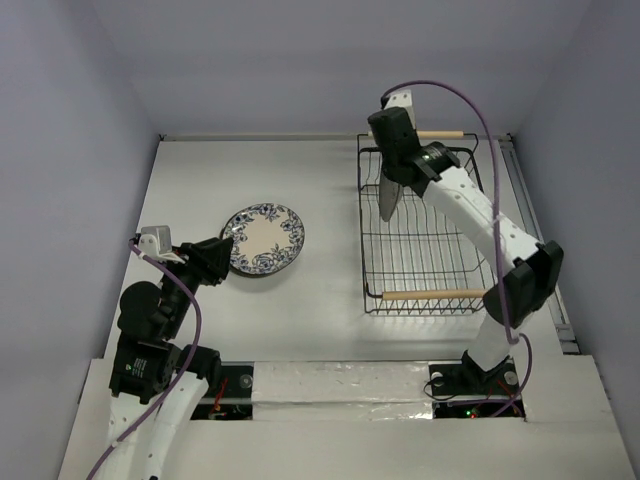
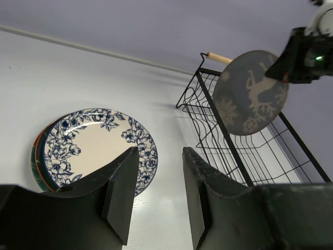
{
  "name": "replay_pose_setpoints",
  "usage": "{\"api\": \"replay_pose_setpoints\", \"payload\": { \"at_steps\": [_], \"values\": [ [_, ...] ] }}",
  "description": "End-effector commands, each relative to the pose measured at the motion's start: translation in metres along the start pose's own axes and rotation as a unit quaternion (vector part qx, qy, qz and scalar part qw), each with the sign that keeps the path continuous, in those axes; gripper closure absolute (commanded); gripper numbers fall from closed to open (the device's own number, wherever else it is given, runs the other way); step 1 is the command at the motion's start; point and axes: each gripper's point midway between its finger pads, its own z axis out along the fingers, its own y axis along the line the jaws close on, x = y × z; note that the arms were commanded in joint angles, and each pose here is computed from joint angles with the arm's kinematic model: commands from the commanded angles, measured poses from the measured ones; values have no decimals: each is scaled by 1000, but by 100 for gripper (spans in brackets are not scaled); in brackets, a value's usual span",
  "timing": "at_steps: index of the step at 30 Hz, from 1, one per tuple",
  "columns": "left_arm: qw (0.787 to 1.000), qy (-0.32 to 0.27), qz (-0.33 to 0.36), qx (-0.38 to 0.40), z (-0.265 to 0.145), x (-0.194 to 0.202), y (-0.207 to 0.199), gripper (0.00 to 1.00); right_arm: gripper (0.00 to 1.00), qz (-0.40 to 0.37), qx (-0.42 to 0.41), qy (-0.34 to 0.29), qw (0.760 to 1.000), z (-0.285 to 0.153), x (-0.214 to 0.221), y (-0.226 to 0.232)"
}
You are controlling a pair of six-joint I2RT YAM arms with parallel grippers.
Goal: Unload the plates from the dish rack
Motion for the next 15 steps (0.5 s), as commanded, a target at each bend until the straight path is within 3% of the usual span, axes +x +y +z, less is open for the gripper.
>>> {"api": "replay_pose_setpoints", "payload": {
  "at_steps": [1,6,11,15],
  "values": [
    [1000,-25,0,13,0,-11,-6,64,100,93,11,-105,990,-61,-71,-54],
    [1000,-25,-1,13,0,-11,-6,64,100,175,-84,-175,965,-115,-100,-61],
    [1000,-23,-2,9,0,-11,-4,64,100,232,-208,-192,931,-132,-102,-17],
    [1000,-24,-3,8,0,-11,-4,64,100,284,-358,-219,862,-152,-115,41]
  ]
}}
